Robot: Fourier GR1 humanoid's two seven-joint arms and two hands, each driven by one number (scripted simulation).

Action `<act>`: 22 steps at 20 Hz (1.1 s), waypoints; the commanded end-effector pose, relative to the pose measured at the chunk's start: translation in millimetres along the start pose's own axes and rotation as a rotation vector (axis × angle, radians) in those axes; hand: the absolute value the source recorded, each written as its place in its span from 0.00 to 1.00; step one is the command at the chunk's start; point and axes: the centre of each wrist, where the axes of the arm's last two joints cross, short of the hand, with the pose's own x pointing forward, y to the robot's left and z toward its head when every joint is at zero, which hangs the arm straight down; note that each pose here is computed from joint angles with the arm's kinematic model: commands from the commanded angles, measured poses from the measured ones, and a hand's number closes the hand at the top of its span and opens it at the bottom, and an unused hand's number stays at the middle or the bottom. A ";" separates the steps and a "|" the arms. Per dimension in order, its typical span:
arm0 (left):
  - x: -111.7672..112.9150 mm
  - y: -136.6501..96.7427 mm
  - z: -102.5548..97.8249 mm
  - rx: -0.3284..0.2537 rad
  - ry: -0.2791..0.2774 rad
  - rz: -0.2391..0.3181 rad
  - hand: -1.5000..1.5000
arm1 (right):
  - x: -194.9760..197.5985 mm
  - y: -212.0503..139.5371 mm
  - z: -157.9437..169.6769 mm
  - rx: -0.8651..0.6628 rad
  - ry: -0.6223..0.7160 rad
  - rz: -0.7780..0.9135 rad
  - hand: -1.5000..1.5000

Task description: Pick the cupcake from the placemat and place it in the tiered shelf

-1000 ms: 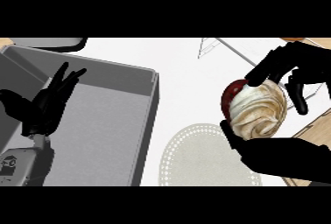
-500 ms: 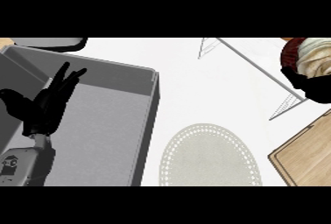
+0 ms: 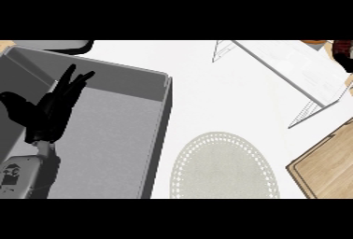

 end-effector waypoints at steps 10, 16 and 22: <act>6.9 7.9 10.7 -0.010 0.001 0.009 0.50 | -64.4 -23.2 -36.2 -0.022 -0.005 -0.018 1.00; 2.5 8.3 -2.9 0.003 -0.003 0.002 0.50 | -79.6 -3.4 -42.7 -0.130 0.157 0.020 0.00; -6.8 7.0 -2.3 -0.012 -0.007 0.007 0.50 | -104.5 -15.8 -66.0 -0.255 0.055 -0.078 0.00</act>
